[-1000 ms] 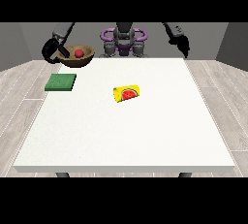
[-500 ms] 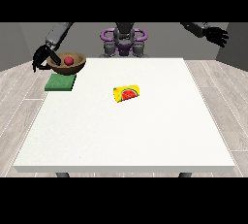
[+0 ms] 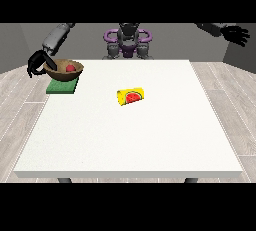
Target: Pick the cup and pour the ball into the bowl, then pick the bowl and place it on the pad
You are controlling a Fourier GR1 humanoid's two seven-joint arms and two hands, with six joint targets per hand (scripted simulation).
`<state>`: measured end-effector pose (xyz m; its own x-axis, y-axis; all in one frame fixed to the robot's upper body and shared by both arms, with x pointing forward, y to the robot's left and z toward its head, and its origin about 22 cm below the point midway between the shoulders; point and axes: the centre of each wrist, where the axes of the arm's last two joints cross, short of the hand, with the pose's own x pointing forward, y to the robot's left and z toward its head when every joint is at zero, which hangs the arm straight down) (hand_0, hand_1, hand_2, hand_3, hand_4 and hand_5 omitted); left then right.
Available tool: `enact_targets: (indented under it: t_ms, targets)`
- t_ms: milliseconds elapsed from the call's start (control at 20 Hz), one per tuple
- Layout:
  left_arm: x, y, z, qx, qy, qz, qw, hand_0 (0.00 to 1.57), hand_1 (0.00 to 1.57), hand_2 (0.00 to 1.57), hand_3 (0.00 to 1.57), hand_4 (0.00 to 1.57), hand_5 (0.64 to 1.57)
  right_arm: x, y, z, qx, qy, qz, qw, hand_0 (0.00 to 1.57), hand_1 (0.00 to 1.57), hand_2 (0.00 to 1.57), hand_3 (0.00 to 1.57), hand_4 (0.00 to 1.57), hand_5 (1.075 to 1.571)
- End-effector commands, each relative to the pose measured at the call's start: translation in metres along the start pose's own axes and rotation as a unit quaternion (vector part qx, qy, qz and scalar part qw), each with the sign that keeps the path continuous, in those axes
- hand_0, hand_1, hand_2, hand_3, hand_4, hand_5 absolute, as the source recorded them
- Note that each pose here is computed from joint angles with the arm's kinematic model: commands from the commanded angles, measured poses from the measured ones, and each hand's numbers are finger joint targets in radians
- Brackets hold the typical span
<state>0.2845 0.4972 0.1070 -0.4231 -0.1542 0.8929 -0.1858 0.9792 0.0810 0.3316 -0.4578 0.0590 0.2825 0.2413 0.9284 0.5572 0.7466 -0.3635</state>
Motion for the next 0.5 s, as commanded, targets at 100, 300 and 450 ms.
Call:
enact_targets:
  t_ms: [100,300,450]
  targets:
    - [0.022,0.004,-0.015,-0.003,-0.014,-0.006,1.0,0.0,0.0,0.0,0.0,1.17,1.548,-0.005,-0.026,-0.009,-0.001,0.015,-0.008,0.9999,0.61,0.61,0.68,1.06,0.0,1.52]
    - [0.007,0.004,-0.003,-0.012,0.0,-0.002,1.0,0.0,0.0,0.0,0.0,1.18,1.549,0.012,-0.007,-0.012,0.015,0.026,-0.024,0.9993,0.0,0.0,0.36,0.44,0.0,1.412]
    - [-0.007,-0.05,-0.003,-0.045,0.032,0.003,0.998,0.0,0.0,0.0,0.0,1.08,1.567,-0.009,0.001,-0.007,0.026,0.04,0.005,0.9989,0.0,0.0,0.0,0.12,0.0,1.369]
